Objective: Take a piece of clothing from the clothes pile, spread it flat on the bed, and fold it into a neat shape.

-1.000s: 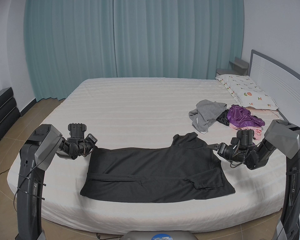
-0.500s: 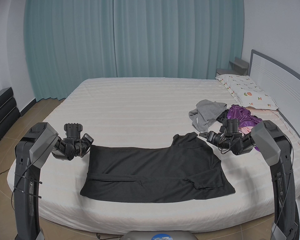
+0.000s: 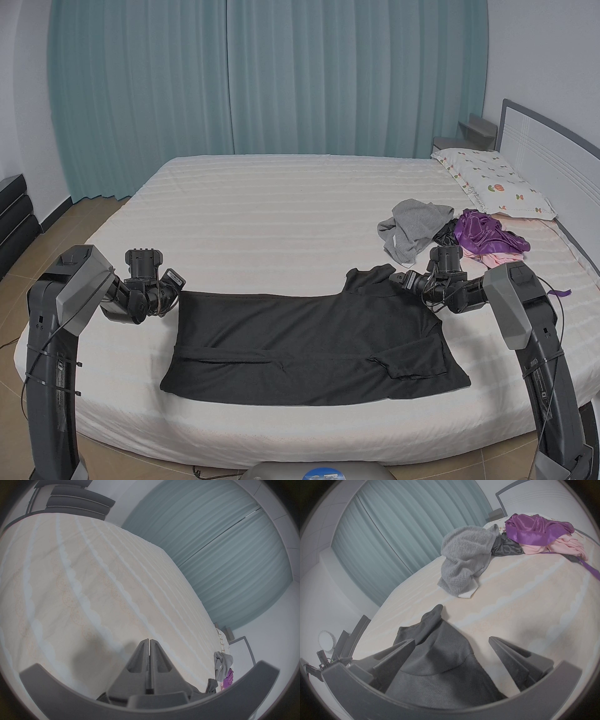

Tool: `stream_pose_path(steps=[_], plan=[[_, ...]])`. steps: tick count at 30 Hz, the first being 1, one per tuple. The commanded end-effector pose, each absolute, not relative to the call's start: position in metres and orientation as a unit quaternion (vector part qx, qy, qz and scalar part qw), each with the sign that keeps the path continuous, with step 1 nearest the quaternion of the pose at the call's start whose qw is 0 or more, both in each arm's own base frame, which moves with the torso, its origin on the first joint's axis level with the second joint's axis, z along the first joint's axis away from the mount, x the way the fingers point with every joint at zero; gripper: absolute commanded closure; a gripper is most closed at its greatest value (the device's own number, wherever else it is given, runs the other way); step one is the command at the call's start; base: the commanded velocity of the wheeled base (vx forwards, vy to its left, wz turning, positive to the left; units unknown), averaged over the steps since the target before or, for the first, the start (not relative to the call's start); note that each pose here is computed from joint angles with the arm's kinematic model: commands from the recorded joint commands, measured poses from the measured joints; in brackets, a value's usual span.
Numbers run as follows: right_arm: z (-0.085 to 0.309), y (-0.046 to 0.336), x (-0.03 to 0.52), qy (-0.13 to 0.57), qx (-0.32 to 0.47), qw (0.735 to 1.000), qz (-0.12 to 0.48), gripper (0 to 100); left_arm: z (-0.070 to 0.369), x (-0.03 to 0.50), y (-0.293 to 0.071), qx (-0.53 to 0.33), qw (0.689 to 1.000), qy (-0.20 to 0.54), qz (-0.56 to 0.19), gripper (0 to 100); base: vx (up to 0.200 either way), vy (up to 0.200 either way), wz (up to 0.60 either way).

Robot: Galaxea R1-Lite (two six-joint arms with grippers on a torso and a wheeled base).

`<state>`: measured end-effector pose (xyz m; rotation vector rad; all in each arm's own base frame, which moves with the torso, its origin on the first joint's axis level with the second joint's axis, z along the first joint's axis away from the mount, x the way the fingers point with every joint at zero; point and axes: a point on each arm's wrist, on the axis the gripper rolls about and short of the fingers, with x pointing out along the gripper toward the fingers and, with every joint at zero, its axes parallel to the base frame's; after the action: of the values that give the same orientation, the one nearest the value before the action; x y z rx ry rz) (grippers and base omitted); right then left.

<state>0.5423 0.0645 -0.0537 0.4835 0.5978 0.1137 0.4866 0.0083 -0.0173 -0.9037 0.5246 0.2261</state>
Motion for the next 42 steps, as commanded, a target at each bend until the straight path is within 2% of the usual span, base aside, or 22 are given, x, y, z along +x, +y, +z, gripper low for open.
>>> stream_pose_path(steps=[1,13,14,30,42], plan=[[-0.066,0.067,0.542,0.299,0.234,0.923,0.057,0,-0.017,0.486,0.009,-0.431,0.860,0.250,0.108,100,0.000,0.000,0.00],[-0.053,0.061,0.547,0.260,0.239,0.933,0.065,0,-0.017,0.486,0.008,-0.431,0.860,0.251,0.108,100,0.000,0.000,0.00],[-0.052,0.059,0.547,0.260,0.240,0.933,0.064,100,-0.017,0.486,0.009,-0.431,0.860,0.250,0.108,100,0.000,0.000,0.00],[-0.038,0.059,0.546,0.266,0.242,0.932,0.055,100,-0.014,0.486,0.009,-0.432,0.860,0.249,0.108,100,0.000,0.000,0.00],[-0.001,0.049,0.529,0.261,0.257,0.929,0.044,100,0.005,0.476,0.009,-0.432,0.862,0.242,0.106,100,0.000,0.000,0.00]])
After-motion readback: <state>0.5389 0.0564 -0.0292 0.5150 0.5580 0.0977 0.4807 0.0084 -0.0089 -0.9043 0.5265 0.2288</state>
